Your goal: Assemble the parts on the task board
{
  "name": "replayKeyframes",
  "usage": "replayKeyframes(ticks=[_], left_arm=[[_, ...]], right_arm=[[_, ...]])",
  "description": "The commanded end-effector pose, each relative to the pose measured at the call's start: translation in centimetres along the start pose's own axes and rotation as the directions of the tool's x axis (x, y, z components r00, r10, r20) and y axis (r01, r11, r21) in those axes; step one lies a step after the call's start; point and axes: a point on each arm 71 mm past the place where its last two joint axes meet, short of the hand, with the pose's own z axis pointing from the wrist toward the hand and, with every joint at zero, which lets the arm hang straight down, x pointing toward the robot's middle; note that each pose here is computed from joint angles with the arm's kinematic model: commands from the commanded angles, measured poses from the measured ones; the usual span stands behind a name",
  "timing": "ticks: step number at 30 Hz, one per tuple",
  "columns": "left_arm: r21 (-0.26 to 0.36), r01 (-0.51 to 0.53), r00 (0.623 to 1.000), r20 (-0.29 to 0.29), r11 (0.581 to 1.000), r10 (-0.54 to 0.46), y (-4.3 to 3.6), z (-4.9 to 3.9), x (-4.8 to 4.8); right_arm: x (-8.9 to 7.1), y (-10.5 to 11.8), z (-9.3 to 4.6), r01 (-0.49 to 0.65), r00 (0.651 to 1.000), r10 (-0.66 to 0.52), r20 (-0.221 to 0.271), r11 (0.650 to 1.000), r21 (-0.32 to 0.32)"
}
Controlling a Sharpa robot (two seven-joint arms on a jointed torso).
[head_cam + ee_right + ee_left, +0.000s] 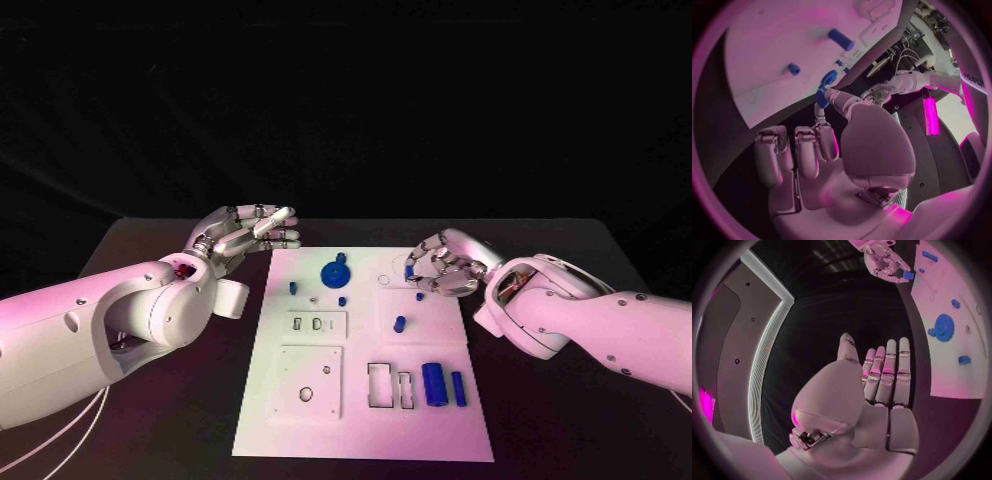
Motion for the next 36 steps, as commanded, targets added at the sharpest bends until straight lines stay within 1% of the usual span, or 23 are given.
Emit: replayKeyframes(ticks=[1,5,6,10,13,17,24,29,36], left_arm=[[0.004,0.010,1.000,-0.023,1.000,-0.010,0.03,0.25,0.33],[0.002,0.010,1.000,-0.024,1.000,-0.010,0.18,0.57,0.40],[0.001,0.010,1.000,-0.023,1.000,-0.010,0.23,0.67,0.39],[0.000,0.009,1.000,-0.020,1.000,-0.009,0.35,0.90,0.33],[-0.002,0.009,1.000,-0.021,1.000,-0.009,0.42,1.04,0.33],[-0.003,0.009,1.000,-0.022,1.000,-0.010,0.48,1.16,0.39],[-0.005,0.010,1.000,-0.024,1.000,-0.010,0.51,1.19,0.42],[-0.005,0.010,1.000,-0.024,1.000,-0.010,0.51,1.17,0.42],[-0.006,0.011,1.000,-0.026,1.000,-0.011,0.51,1.16,0.46]], right_arm=[[1.0,1.7,0.3,0.044,0.999,-0.045,0.009,0.999,0.018],[2.8,4.3,0.8,0.048,0.998,-0.049,-0.026,0.999,-0.027],[3.5,5.1,1.0,0.053,0.998,-0.055,-0.039,0.998,-0.044],[5.4,7.0,1.6,0.067,0.995,-0.073,-0.069,0.994,-0.082],[6.7,7.7,2.0,0.079,0.993,-0.087,-0.085,0.992,-0.097],[8.5,8.3,2.3,0.092,0.989,-0.103,-0.103,0.990,-0.111],[10.7,8.9,2.6,0.106,0.985,-0.122,-0.123,0.986,-0.127],[11.5,9.0,2.7,0.111,0.983,-0.129,-0.134,0.985,-0.131],[12.2,8.8,2.9,0.124,0.978,-0.143,-0.154,0.984,-0.124]])
